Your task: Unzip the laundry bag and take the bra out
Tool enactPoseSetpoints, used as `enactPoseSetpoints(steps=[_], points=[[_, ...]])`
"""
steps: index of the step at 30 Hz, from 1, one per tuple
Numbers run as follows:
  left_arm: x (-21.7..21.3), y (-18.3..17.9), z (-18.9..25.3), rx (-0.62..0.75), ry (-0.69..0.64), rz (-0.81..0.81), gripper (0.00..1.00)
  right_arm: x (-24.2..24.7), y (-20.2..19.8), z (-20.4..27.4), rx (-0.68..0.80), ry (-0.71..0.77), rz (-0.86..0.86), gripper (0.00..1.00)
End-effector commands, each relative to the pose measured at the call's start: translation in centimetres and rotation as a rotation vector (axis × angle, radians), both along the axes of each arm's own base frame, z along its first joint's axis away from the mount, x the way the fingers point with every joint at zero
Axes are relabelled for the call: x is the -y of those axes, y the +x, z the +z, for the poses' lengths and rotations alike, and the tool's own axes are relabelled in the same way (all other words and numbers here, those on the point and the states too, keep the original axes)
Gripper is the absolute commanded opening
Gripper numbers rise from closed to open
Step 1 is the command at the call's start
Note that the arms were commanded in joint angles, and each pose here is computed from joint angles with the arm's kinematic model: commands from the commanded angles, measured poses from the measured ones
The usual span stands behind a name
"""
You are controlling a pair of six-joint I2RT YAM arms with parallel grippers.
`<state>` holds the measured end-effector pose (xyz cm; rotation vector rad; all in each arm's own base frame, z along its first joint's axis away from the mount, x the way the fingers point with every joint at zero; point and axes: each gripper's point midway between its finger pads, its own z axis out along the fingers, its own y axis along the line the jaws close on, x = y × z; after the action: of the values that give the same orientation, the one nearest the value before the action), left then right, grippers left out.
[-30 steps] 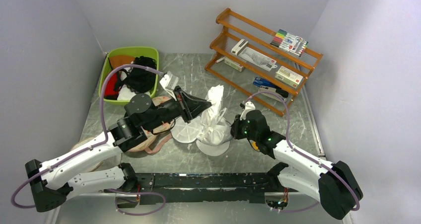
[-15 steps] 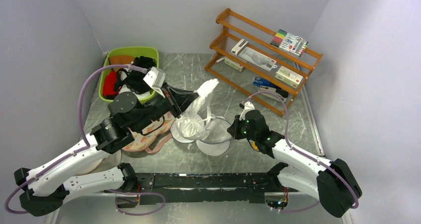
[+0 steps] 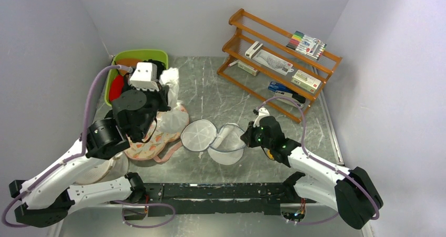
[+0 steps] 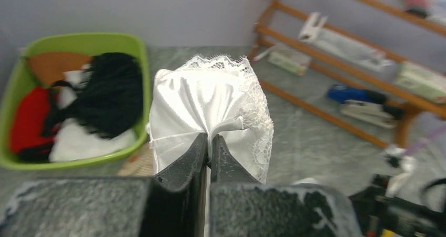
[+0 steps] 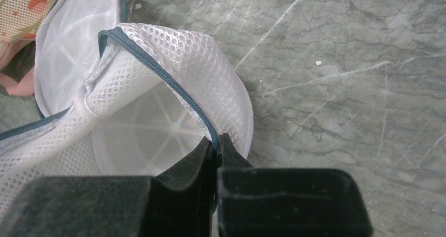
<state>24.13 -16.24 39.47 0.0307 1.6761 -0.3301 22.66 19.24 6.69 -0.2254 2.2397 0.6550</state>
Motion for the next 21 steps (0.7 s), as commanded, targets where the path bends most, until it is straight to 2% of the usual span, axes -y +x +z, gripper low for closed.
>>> enactPoseSetpoints(steps=[1,7,9,15,21], points=[[-5.4,0.3,-0.4,-0.008,0.22,0.231,0.07,0.1,0.8,0.3,0.028,-0.007,-0.012,0.0],[-7.8,1.2,-0.8,0.032,0.412,0.401,0.07,0.1,0.9,0.2,0.03,-0.011,-0.015,0.0],[-7.4,1.7,-1.0,0.042,0.425,0.414,0.07,0.2,0.9,0.2,0.032,-0.013,-0.017,0.0],[-4.1,5.6,0.1,0.074,0.336,0.313,0.07,0.4,1.0,0.4,0.039,-0.025,-0.017,0.0],[-6.6,12.1,-0.3,-0.017,0.24,0.37,0.07,0.5,1.0,0.8,0.052,-0.021,-0.021,0.0]])
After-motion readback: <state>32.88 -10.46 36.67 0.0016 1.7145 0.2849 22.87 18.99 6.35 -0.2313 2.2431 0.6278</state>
